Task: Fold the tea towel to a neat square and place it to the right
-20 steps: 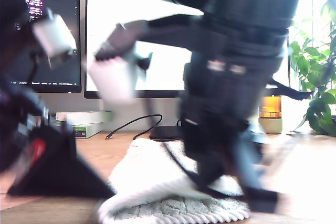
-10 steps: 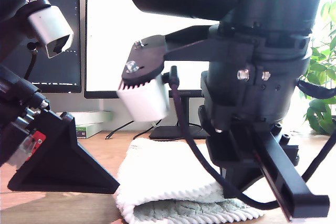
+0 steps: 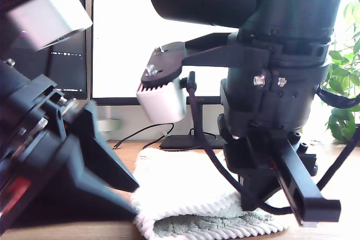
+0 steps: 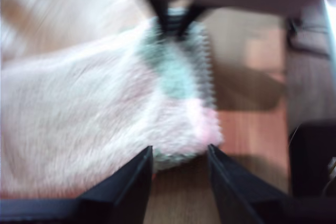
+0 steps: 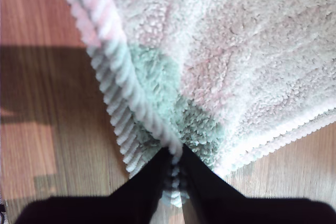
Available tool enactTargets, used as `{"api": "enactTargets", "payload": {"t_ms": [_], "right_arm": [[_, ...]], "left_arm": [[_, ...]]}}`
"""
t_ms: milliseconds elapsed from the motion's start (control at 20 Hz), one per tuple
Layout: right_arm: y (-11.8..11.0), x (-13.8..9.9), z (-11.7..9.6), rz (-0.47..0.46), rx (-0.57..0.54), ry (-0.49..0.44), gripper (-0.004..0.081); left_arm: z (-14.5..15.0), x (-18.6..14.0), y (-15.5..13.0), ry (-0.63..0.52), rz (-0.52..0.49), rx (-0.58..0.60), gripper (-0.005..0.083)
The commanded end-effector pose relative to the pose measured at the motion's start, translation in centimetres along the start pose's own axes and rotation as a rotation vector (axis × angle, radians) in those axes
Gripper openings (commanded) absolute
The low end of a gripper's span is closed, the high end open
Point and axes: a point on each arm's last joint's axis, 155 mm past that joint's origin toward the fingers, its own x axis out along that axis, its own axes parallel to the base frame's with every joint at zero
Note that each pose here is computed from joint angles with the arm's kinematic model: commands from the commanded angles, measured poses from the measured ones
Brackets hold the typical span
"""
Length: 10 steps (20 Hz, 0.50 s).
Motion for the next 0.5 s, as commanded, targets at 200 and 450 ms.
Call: {"api": "enactTargets", "payload": {"t_ms": [200, 450], "right_arm": [[0.3, 0.1, 0.1, 0.011, -0.005, -0.007, -0.0012], [0.4, 0.2, -0.1, 0.022, -0.002, -0.001, -0.0012]], "left_arm": [[-0.2, 0.3, -0.2, 0.010, -0.001, 0.123, 0.0324], [-0.8, 0.7, -1.3, 0.029, -0.042, 0.202, 0.0324]]}}
